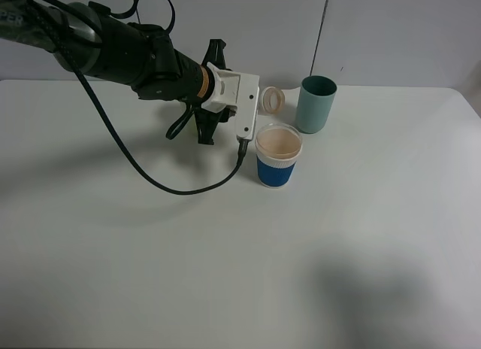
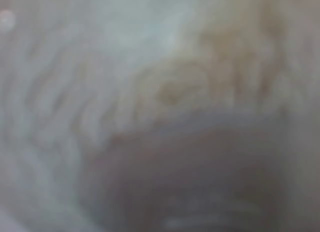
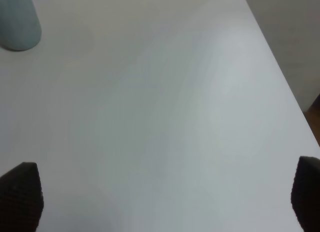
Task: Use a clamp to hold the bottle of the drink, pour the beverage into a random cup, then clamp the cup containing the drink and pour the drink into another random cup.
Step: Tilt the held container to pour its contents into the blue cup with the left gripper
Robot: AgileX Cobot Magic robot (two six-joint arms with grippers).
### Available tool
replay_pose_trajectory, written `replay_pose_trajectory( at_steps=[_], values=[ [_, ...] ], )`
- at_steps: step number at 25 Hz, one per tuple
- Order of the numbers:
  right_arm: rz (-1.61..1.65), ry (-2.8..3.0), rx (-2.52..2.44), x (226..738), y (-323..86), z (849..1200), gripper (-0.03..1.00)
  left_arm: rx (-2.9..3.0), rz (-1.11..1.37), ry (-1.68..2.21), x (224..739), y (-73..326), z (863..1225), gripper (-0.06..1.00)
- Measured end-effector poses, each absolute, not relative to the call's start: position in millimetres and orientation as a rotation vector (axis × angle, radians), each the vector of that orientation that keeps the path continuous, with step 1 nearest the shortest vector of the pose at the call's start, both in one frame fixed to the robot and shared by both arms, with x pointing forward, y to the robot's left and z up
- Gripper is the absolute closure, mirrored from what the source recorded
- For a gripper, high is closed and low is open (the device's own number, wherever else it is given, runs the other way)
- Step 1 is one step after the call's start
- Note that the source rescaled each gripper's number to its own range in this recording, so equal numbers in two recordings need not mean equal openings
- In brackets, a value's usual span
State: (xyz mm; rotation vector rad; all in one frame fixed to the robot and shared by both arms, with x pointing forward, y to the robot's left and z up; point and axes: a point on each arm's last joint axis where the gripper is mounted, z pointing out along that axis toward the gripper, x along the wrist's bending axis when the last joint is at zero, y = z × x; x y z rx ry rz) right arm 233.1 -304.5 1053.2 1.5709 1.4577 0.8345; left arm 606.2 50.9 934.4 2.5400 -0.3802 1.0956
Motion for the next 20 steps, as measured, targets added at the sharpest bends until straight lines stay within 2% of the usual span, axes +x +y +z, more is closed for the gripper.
replay_pose_trajectory(
  at_steps=[13, 20],
  values=[
    [0.834, 1.458, 1.571, 233.1, -304.5, 1053.2, -0.03, 2.519, 1.097, -0.4, 604.0, 45.8, 935.7, 0.94],
    [0.834, 1.458, 1.571, 233.1, -304.5, 1053.2, -0.03, 2.457, 1.147, -0.399, 611.5, 38.9, 949.9, 0.94]
  ],
)
